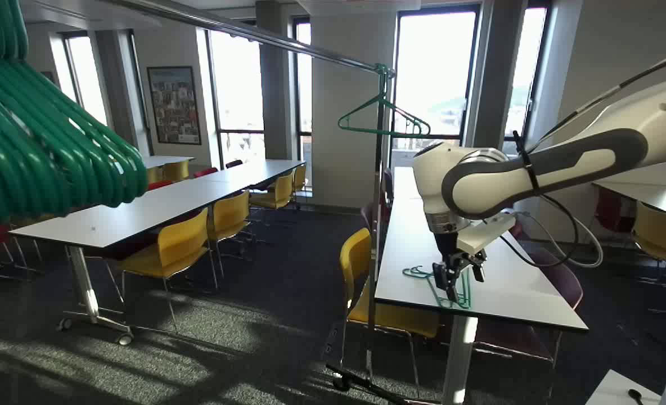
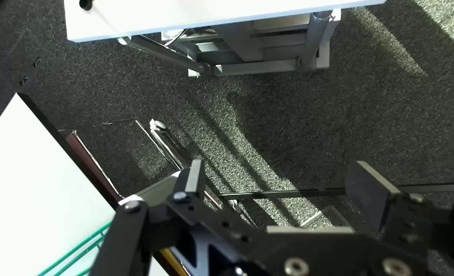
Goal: Put one hanger on the table
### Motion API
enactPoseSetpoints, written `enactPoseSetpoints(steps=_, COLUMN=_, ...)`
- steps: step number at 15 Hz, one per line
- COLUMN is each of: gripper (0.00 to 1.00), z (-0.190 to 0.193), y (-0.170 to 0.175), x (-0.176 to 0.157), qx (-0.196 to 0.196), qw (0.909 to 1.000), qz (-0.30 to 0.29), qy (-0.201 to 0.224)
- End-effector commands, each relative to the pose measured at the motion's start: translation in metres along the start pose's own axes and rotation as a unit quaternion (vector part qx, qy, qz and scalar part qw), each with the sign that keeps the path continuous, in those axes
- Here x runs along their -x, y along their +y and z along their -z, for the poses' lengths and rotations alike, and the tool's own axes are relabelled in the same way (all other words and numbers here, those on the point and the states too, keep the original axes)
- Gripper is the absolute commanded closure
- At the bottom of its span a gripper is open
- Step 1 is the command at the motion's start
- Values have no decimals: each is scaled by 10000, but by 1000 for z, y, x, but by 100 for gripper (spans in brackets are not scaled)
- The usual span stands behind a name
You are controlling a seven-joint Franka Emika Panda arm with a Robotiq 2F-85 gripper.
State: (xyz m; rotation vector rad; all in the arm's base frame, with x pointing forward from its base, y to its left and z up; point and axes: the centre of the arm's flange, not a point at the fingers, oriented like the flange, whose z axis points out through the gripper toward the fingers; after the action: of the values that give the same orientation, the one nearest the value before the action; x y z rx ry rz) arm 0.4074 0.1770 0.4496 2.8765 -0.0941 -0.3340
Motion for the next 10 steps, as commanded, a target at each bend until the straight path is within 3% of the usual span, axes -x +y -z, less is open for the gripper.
enactPoseSetpoints(steps=1, gripper=0, z=0, y=0, x=0, qx=0, qw=10000, qz=0, qy=1)
enactPoseSetpoints(steps=5, gripper=0, z=22, y=6, x=-11, qx=-311, qw=9925, qz=-492, qy=1076)
enactPoseSetpoints(steps=10, gripper=0, z=60, y=17, x=-16, qx=178, qw=9718, qz=-448, qy=2306)
